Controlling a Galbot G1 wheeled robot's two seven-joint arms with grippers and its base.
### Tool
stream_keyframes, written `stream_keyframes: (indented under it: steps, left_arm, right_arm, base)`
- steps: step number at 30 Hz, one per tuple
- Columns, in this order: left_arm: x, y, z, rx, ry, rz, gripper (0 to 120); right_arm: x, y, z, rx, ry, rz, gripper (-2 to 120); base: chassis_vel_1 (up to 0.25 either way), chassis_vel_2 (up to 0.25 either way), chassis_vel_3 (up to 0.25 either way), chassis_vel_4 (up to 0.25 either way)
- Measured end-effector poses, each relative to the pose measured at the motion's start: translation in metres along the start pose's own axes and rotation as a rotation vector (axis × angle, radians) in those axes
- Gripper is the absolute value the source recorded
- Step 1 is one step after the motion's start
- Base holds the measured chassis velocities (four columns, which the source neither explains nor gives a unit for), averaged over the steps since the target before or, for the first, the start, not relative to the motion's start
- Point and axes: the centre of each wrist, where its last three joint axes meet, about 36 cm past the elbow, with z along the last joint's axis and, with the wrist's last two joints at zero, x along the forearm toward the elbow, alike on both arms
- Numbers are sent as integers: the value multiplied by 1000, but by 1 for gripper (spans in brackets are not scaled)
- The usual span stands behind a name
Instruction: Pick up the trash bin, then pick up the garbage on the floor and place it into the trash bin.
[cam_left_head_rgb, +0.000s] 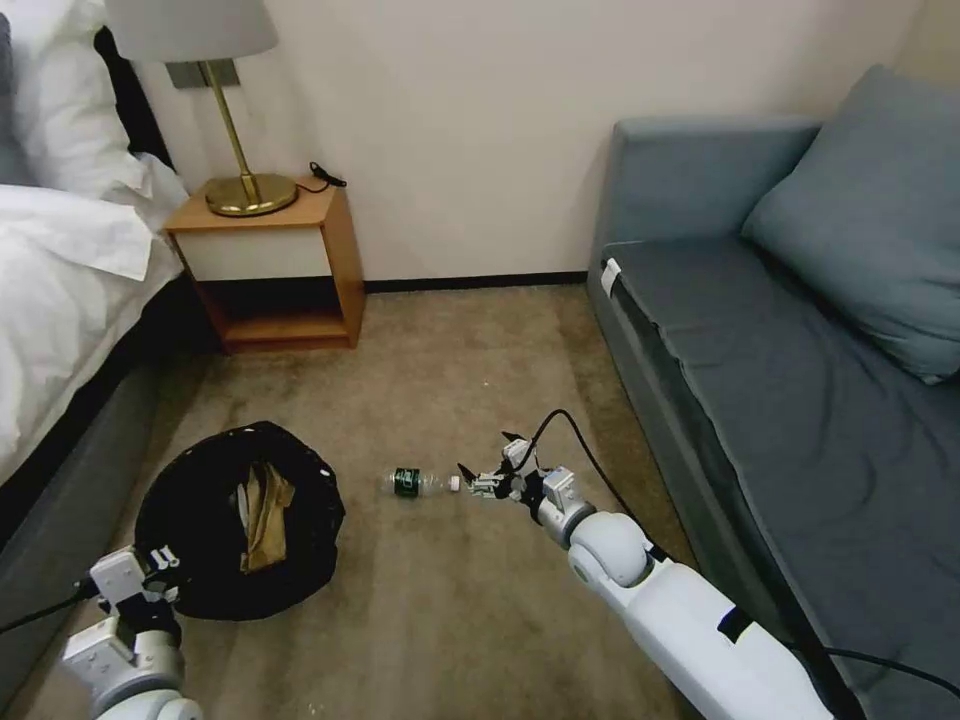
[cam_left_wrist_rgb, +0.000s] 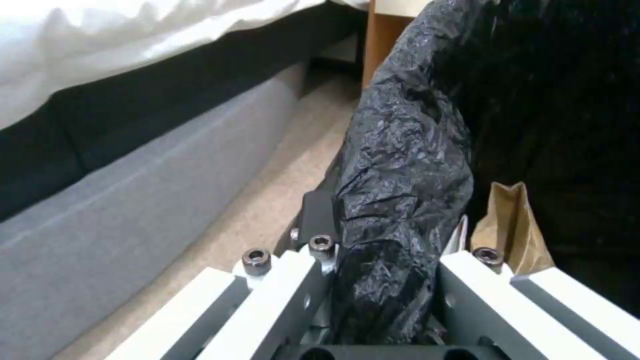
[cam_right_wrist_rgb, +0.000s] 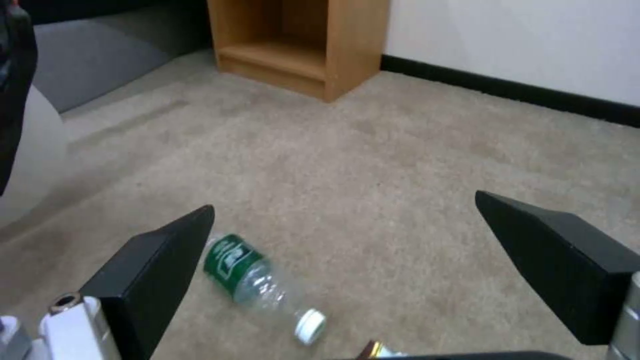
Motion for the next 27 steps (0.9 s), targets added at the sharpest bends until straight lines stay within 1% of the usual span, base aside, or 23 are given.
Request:
stream_keyframes:
  steps: [13,27]
  left_arm:
    - [-5,0,-4,-3,-24,-20,4]
    - [-7,3,-2,-2,-22,-23,3]
  right_arm:
    - [1,3,5,-6,-1,-8,100]
    - [-5,9,8,7,5,-26,100]
  base:
    - [-105,107,103,-109]
    - [-110,98,101,-104]
